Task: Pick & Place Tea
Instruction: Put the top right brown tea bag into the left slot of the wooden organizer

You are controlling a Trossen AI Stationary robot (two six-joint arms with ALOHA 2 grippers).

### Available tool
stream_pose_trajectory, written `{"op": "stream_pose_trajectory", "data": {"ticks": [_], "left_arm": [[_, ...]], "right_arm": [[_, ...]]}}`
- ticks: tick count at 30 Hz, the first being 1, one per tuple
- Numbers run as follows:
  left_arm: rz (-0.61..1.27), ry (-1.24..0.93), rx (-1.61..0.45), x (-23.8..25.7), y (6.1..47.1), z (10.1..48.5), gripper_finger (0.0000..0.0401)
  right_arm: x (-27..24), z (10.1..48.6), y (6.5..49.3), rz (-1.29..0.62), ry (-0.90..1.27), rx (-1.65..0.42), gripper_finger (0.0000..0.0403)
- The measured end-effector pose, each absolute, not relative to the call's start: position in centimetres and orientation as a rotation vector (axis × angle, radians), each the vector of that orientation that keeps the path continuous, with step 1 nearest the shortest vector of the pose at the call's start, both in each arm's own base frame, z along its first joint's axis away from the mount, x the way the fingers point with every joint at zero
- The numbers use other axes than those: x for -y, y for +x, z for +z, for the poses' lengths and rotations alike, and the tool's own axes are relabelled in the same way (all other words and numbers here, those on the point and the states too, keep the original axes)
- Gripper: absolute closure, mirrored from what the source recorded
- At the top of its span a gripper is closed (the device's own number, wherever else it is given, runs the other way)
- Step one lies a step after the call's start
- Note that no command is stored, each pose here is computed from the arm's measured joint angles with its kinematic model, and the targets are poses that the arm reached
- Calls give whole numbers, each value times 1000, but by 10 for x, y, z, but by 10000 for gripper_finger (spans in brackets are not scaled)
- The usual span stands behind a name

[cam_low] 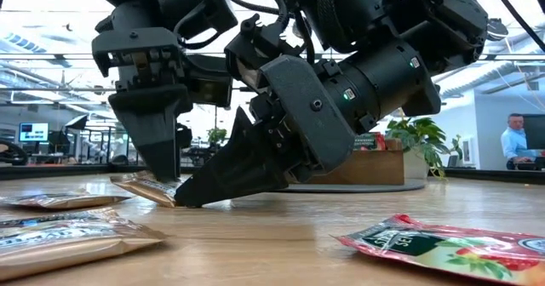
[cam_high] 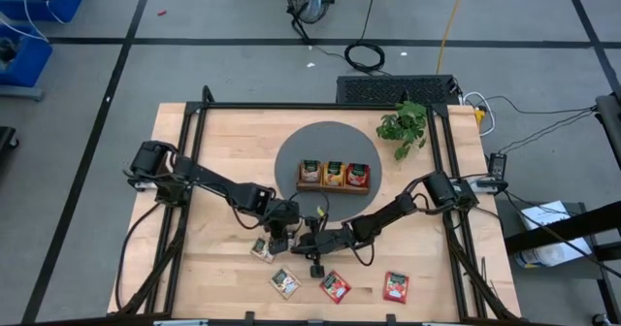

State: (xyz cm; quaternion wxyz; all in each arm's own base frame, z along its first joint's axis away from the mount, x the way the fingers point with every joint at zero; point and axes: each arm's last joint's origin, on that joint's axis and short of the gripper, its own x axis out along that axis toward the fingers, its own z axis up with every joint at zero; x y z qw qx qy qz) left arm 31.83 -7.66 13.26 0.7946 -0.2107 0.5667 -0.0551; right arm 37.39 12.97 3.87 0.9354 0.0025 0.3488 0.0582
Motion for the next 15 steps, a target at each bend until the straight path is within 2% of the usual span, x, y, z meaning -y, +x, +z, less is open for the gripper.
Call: {"op": "stream_pose_trajectory", "data": {"ticks": [15], "left_arm": [[-145,-430,-1190,74,320,135,368]], "right_arm": [[-129,39,375,140,1,-712,403]]}}
